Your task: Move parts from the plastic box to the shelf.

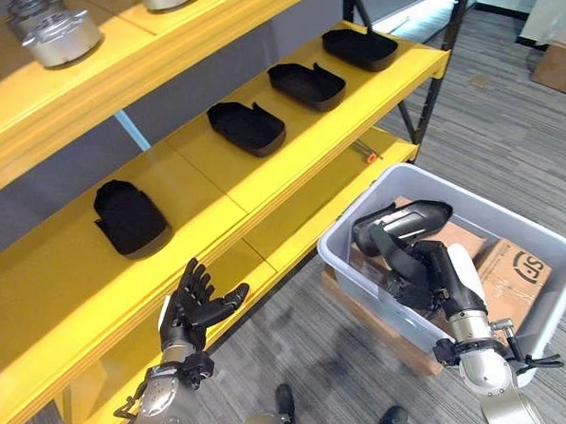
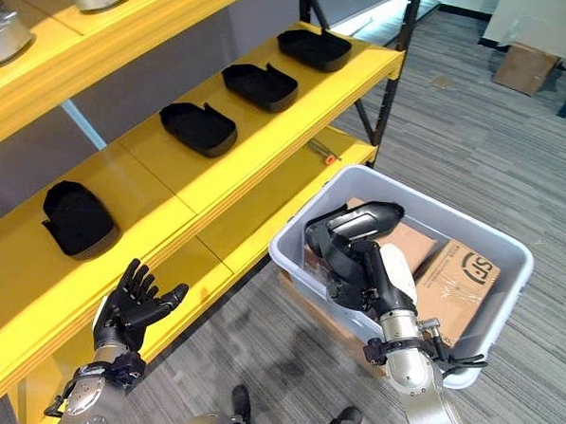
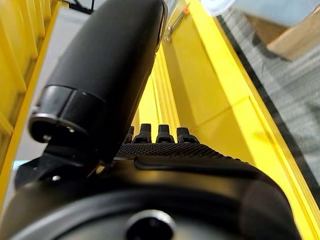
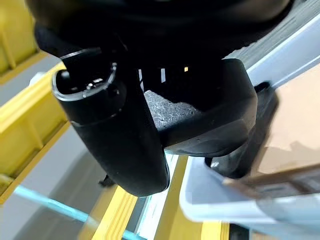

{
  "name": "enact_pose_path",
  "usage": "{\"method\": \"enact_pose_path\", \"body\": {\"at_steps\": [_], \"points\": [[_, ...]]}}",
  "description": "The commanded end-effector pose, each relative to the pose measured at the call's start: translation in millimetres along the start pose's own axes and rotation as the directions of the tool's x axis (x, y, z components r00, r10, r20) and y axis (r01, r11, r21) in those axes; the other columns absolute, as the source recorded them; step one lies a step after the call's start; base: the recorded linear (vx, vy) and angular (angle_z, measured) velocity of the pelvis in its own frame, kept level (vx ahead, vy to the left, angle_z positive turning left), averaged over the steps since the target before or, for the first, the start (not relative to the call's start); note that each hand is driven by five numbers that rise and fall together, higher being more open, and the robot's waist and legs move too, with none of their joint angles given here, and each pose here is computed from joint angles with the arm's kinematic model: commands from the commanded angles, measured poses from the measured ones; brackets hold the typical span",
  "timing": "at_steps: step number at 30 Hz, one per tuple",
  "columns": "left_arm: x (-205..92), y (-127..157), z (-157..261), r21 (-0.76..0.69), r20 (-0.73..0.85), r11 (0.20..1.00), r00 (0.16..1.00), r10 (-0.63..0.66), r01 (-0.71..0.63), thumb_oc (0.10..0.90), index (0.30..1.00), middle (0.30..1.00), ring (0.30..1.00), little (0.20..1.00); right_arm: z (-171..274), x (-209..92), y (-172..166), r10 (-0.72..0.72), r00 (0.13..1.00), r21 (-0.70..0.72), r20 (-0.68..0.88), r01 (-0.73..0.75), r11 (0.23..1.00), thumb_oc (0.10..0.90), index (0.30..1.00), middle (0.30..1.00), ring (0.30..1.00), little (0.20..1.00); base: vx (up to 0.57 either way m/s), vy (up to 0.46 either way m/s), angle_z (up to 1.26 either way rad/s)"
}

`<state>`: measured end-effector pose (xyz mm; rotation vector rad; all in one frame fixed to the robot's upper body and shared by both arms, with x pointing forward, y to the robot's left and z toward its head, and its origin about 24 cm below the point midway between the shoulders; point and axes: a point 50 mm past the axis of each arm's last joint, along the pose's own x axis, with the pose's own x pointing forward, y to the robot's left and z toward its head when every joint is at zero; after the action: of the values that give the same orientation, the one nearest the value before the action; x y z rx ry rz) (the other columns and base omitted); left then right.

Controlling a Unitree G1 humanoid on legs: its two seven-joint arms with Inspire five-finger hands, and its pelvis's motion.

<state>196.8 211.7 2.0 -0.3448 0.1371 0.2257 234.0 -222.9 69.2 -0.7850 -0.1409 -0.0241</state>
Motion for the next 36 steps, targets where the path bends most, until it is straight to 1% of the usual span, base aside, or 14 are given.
{"method": "enact_pose_path", "body": {"at_steps": [1, 5, 10, 15, 19, 23, 30, 36], "points": [[8.5, -5.0, 67.9, 0.126, 0.279, 0.988, 0.952, -0.127, 0.095, 0.9, 1.0, 1.0, 1.0, 1.0, 57.0, 26.0, -28.9, -0.172, 0.937, 0.036, 0.305, 0.169, 0.985, 0.4, 0.3, 0.3, 0.3, 0.3, 0.07, 0.233, 1.04], [11.7, -9.6, 61.7, 0.135, 0.252, 0.984, 0.957, -0.145, 0.114, 0.9, 1.0, 1.0, 1.0, 1.0, 48.6, 19.9, -28.8, -0.173, 0.946, 0.036, 0.274, 0.17, 0.985, 0.4, 0.3, 0.3, 0.3, 0.3, 0.13, 0.182, 0.75], [12.0, -11.9, 58.5, 0.145, 0.245, 0.982, 0.957, -0.153, 0.12, 0.9, 1.0, 1.0, 1.0, 1.0, 43.0, 11.8, -26.2, -0.161, 0.952, 0.064, 0.26, 0.149, 0.987, 0.4, 0.3, 0.3, 0.3, 0.3, 0.07, -0.024, 0.49], [10.6, -16.5, 49.1, 0.124, 0.221, 0.983, 0.962, -0.159, 0.134, 0.9, 1.0, 1.0, 1.0, 1.0, 41.4, 6.4, -25.9, -0.142, 0.956, 0.08, 0.257, 0.126, 0.989, 0.4, 0.3, 0.3, 0.3, 0.3, 0.09, -0.059, 0.36], [5.0, -14.5, 45.5, 0.069, 0.218, 0.991, 0.967, -0.129, 0.116, 0.9, 1.0, 1.0, 1.0, 1.0, 41.6, 6.7, -29.4, -0.142, 0.956, 0.087, 0.258, 0.123, 0.989, 0.4, 0.3, 0.3, 0.3, 0.3, 0.08, -0.112, 0.09], [6.2, -15.6, 45.9, 0.05, 0.218, 0.992, 0.969, -0.121, 0.112, 0.9, 1.0, 1.0, 1.0, 1.0, 41.3, 7.7, -31.3, -0.152, 0.955, 0.095, 0.256, 0.132, 0.987, 0.4, 0.3, 0.3, 0.3, 0.3, 0.03, -0.098, 0.1], [10.4, -23.0, 49.0, 0.056, 0.224, 0.987, 0.962, -0.157, 0.148, 0.9, 1.0, 1.0, 1.0, 1.0, 40.0, 6.2, -41.1, -0.187, 0.948, 0.081, 0.258, 0.171, 0.982, 0.4, 0.3, 0.3, 0.3, 0.3, -0.03, -0.063, 0.43], [6.2, -15.8, 46.1, 0.043, 0.214, 0.993, 0.97, -0.113, 0.106, 0.9, 1.0, 1.0, 1.0, 1.0, 31.0, -0.8, -43.2, -0.234, 0.948, 0.076, 0.213, 0.223, 0.972, 0.4, 0.3, 0.3, 0.3, 0.3, 0.05, 0.035, 0.31]]}}
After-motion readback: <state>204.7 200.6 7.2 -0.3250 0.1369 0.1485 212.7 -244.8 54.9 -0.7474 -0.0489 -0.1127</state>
